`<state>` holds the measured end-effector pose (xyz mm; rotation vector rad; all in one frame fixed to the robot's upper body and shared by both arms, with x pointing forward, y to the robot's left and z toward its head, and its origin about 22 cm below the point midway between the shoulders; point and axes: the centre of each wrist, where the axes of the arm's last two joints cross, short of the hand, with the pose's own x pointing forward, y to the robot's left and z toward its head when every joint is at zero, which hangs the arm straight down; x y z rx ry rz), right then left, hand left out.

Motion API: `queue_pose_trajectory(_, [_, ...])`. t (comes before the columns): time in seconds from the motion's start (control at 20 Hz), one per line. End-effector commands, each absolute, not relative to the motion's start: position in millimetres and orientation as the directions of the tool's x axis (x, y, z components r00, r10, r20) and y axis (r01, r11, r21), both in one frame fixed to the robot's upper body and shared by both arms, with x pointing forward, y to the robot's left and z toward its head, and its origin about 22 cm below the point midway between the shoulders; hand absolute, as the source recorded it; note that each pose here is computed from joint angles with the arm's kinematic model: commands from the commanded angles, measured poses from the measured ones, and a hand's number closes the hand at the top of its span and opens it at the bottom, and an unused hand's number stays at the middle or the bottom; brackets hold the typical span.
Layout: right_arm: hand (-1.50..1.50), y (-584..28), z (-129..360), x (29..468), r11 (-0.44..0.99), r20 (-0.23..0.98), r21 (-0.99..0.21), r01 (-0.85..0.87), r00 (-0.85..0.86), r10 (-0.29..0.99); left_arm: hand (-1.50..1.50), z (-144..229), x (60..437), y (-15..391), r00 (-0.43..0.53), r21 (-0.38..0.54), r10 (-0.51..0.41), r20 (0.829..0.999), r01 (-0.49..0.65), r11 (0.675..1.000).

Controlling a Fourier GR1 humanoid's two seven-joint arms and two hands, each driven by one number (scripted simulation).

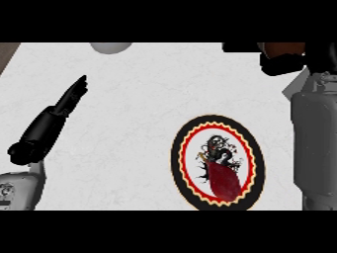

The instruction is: Pick the cupcake from the plate and place it in the cardboard box

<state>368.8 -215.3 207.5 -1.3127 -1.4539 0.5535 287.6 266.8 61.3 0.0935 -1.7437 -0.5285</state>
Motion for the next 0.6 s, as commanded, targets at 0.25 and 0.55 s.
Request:
queue_pose_trajectory(0.25, [1.5, -322.3, 239.7, 374.5, 0.246, 0.428, -0.841, 0.483, 0.314, 0.847, 0.0, 53.0, 298.2, 281.7, -0.249, 0.407, -0.354, 0.901, 0.21, 0.889])
queue_pose_trajectory(0.55, [1.5, -395.2, 202.0, 378.0, 0.227, 0.31, -0.946, 0.231, 0.445, 0.84, 0.0, 68.7, 297.4, 260.4, -0.256, 0.388, -0.331, 0.908, 0.222, 0.895])
